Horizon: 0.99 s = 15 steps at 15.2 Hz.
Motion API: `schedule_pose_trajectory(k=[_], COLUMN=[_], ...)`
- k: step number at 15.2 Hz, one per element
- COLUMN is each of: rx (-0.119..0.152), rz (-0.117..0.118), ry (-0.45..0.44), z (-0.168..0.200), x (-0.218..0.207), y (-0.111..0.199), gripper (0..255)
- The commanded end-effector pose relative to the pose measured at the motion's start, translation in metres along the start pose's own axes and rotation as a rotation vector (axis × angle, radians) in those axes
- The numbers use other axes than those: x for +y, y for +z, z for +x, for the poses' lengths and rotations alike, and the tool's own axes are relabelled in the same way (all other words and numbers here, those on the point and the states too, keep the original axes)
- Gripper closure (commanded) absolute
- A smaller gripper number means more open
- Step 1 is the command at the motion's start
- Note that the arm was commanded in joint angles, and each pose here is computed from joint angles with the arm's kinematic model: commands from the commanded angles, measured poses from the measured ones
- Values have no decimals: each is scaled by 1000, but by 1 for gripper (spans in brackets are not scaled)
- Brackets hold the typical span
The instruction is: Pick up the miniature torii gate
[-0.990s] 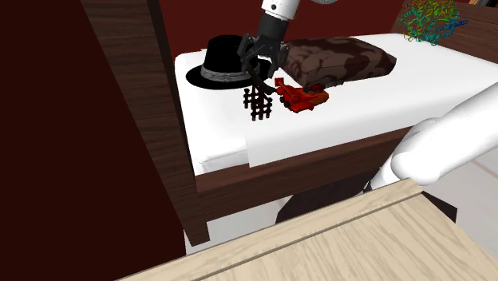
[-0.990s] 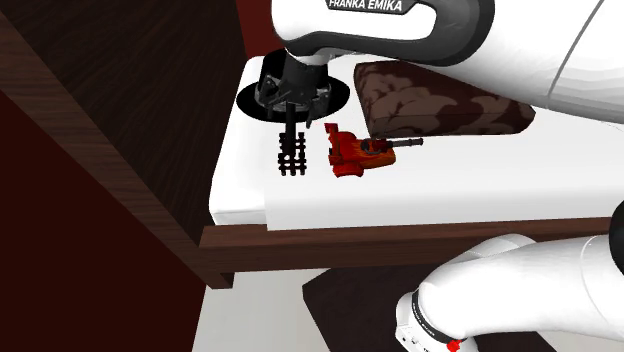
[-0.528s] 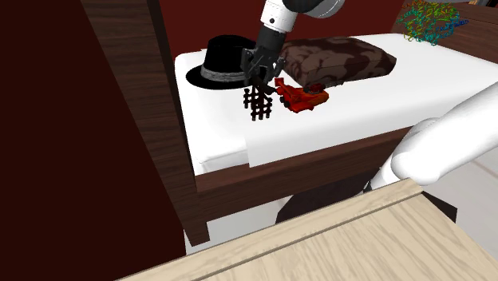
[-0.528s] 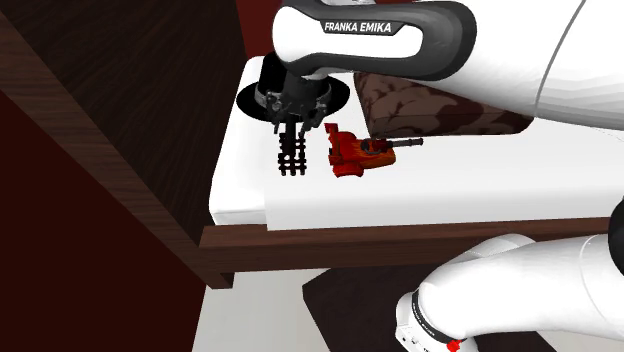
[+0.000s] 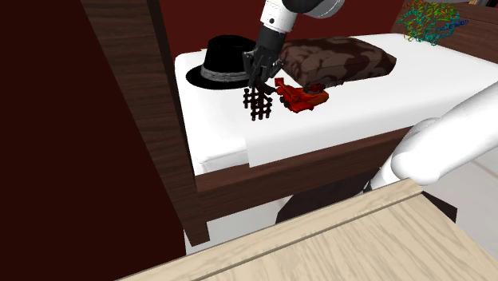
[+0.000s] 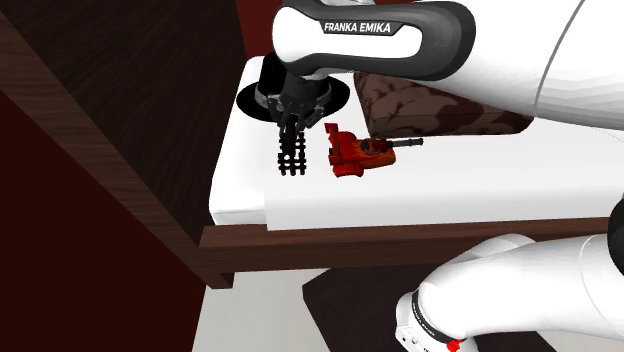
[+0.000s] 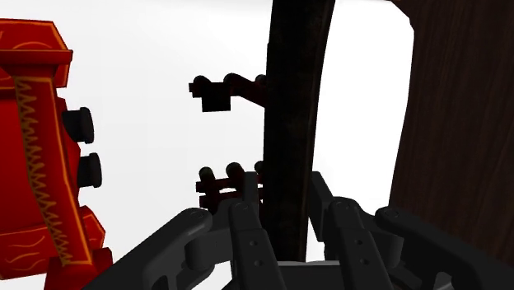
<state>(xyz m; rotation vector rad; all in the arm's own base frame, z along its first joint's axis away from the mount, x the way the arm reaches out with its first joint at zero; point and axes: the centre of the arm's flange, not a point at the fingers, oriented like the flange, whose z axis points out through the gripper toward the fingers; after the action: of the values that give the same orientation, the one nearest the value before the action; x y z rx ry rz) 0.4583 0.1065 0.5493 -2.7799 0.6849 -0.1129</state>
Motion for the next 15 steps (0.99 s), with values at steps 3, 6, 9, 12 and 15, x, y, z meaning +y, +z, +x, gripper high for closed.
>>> schedule_pose_trajectory(k=[3,6,9,12,15], rx=[-1,-1,-1,-1,-1], rz=[-1,-1,-1,-1,-1], ry=[0,0,0,0,0], z=[-1,-1,0,0,0], x=[-3,-7,-12,-16,-21], y=[-10,-25,-41,-56,-71], gripper=[255,255,255,255,255])
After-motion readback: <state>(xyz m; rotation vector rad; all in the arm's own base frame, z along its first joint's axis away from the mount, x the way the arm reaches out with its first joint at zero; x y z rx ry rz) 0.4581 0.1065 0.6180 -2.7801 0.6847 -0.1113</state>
